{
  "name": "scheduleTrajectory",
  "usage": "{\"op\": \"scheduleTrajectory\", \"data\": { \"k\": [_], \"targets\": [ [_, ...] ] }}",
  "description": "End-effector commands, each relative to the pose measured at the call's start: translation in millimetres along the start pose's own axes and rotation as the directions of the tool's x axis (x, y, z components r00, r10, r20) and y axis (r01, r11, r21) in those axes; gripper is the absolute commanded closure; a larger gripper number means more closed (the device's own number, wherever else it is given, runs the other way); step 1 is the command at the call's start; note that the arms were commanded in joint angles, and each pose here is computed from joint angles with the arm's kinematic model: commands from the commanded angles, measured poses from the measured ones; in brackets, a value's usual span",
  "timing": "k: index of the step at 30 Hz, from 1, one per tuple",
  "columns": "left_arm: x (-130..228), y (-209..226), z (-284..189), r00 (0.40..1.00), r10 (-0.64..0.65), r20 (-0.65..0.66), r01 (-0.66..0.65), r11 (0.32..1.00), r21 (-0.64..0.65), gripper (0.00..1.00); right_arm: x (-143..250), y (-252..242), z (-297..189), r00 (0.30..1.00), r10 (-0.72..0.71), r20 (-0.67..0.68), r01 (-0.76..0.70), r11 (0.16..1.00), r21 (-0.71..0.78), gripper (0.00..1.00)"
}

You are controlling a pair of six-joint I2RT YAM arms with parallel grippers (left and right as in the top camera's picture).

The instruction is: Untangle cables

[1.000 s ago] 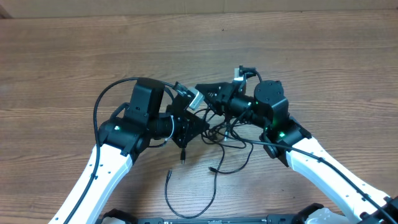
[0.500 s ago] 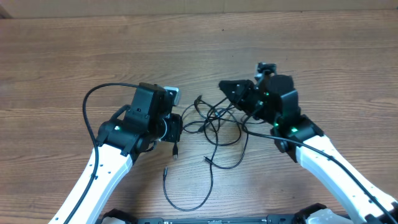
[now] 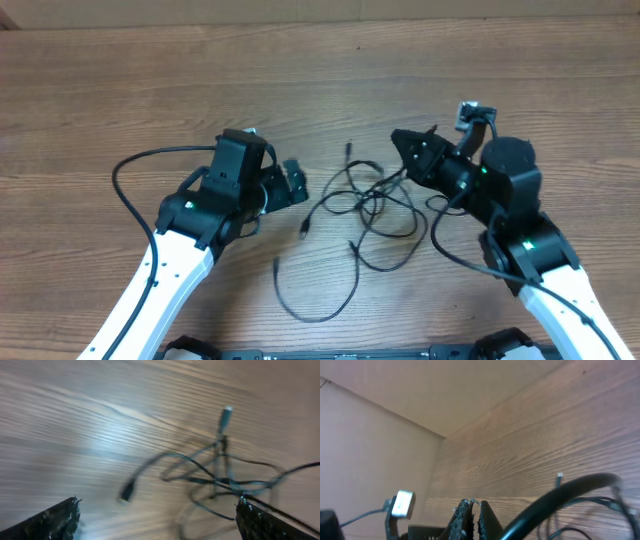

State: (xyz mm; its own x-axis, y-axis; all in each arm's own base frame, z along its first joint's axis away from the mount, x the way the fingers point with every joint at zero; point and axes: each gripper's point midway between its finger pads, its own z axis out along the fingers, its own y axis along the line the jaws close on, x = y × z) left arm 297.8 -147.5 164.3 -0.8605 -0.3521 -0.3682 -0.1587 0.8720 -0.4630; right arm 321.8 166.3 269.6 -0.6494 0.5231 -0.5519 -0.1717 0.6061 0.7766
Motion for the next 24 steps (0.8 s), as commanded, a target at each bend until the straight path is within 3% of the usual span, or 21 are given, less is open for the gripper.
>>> {"op": "scheduleTrajectory", "data": {
  "k": [1,6,9,13,24],
  "targets": [
    [29.1,-41.9,7.7,0.959,-0.162,-0.232,0.205,0.964,0.172,0.01,-3.8,9.1,-6.7,0.996,-0.087,0.011,0.087,0.996,-0.018,0.96],
    [51.2,-53.7,39.4,0.916,-0.189,-0.354,0.256,0.954,0.153,0.01,-0.3,36.2,-13.9,0.986,-0.166,-0.003,0.164,0.976,-0.143,0.96],
    [61.4,-87.7,50.7,0.911,-0.028,-0.411,0.174,0.931,0.322,0.0,3.1,43.0,-17.5,0.976,-0.217,-0.008,0.212,0.961,-0.178,0.96],
    [67.3,-122.5,61.7,0.909,0.179,-0.377,0.05,0.849,0.525,0.0,10.9,51.0,-21.7,0.964,-0.265,-0.032,0.251,0.94,-0.23,0.96],
    [82.0,-118.7,107.8,0.893,0.269,-0.361,-0.032,0.838,0.544,0.01,2.7,90.3,-57.2,0.939,-0.335,0.078,0.341,0.876,-0.341,0.96]
  ]
}}
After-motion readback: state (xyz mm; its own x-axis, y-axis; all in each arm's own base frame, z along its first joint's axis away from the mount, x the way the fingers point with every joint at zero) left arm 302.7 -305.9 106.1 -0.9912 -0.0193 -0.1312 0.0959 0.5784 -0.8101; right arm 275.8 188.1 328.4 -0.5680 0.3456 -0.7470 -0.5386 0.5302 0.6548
